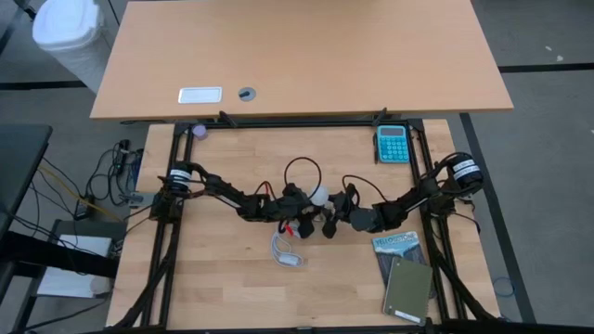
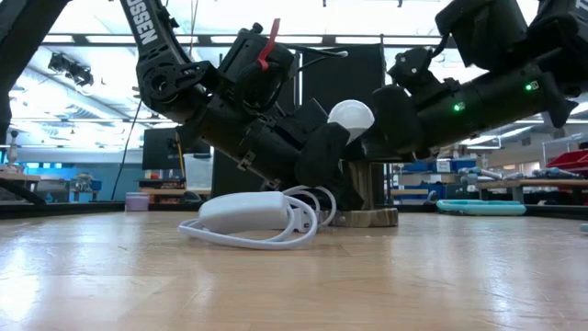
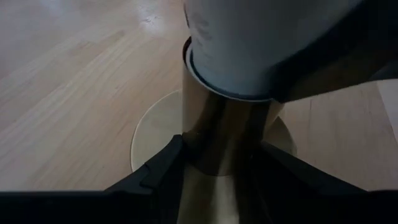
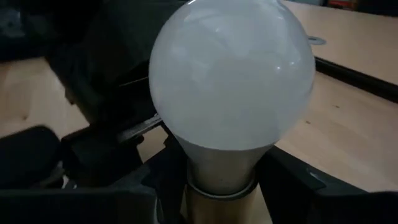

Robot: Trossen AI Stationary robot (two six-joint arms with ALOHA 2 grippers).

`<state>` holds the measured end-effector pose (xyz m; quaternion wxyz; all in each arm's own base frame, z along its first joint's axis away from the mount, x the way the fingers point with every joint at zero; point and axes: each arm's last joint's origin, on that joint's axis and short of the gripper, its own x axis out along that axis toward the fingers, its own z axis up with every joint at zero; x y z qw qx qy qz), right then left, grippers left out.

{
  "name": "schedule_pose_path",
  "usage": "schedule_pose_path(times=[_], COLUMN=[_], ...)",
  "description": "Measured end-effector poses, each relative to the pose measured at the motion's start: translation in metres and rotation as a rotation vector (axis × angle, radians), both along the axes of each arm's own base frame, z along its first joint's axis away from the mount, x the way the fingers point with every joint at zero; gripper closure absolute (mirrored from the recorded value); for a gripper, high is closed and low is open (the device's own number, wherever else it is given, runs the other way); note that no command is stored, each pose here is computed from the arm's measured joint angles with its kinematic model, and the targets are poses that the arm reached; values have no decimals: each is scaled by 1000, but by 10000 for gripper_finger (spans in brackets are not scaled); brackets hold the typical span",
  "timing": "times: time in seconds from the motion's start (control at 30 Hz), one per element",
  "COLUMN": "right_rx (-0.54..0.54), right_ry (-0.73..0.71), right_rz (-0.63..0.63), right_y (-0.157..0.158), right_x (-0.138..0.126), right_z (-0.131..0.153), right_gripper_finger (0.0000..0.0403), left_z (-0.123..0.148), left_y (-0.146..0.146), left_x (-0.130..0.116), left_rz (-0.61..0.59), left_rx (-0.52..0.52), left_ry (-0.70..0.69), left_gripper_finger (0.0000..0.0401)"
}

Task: Screw lightbulb
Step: Insert the lightbulb into the desk lamp

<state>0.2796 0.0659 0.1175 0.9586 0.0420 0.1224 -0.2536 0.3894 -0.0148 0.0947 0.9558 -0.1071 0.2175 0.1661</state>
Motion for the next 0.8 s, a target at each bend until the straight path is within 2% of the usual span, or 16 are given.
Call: schedule_pose_path(times=[0.17, 0.27, 0.47, 0.6, 0.7, 0.8], right_rx=[-1, 14, -43, -7, 15, 34], right_ry=[25, 28, 91, 151, 63, 58], right_rz=[56, 143, 307, 396, 422, 449], right_y=[-3, -6, -23, -48, -65, -75], right_x=[-10, -18, -38, -52, -54, -56], right_z=[-4, 1, 1, -13, -9, -12], right_gripper_finger=[169, 129, 66, 55, 56, 60], left_z=[0, 0, 0, 0, 0, 0], left_y=[0, -1, -1, -1, -1, -1], left_x=[1, 1, 1, 1, 1, 1], left_rz=[-4, -16, -51, -77, -86, -90], left_rx=[-5, -7, -4, 15, 27, 25], left_ry=[-2, -1, 3, 12, 18, 21], left_gripper_finger=[213, 213, 213, 213, 213, 213])
